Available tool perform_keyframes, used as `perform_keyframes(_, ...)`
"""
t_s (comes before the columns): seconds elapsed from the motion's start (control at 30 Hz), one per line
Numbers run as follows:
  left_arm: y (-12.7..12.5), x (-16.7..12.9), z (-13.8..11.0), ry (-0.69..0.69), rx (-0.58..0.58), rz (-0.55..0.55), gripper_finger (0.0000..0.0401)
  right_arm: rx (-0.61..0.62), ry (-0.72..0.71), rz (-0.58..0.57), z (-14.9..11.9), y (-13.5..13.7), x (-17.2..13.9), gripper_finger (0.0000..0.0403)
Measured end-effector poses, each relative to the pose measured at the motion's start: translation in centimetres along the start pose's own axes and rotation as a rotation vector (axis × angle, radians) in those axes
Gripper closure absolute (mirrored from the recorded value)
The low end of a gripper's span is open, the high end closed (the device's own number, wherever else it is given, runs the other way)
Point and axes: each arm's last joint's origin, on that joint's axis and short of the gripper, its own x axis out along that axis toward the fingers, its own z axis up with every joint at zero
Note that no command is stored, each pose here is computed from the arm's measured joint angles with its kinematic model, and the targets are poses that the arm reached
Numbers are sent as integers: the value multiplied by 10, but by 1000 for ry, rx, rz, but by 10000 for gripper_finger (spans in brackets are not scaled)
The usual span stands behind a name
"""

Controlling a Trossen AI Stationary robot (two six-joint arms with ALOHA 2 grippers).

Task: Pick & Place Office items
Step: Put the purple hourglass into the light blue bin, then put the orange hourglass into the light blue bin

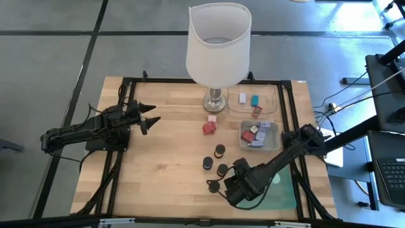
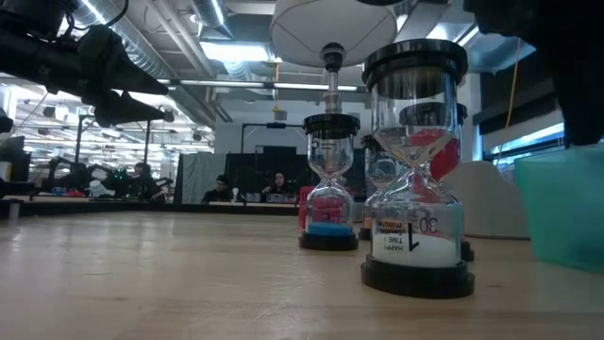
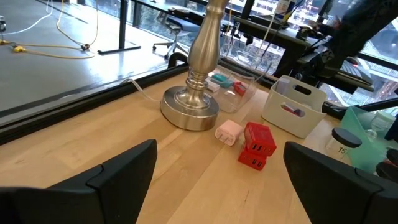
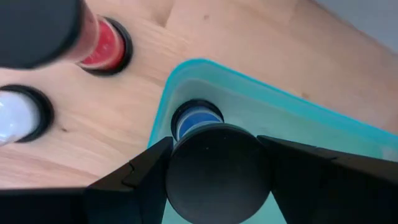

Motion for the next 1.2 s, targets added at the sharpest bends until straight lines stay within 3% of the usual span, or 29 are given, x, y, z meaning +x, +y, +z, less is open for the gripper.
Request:
perform_keyframes(0.47, 0, 0, 0, 0, 0, 0, 54, 7, 14, -2, 4, -3, -1, 175)
perform_keyframes(0.93, 0, 0, 0, 0, 0, 0, 54, 36, -16, -9, 11, -16, -16, 68)
perform_keyframes(1.2, 0, 0, 0, 0, 0, 0, 54, 234, -89, 109, 41, -43, -55, 27)
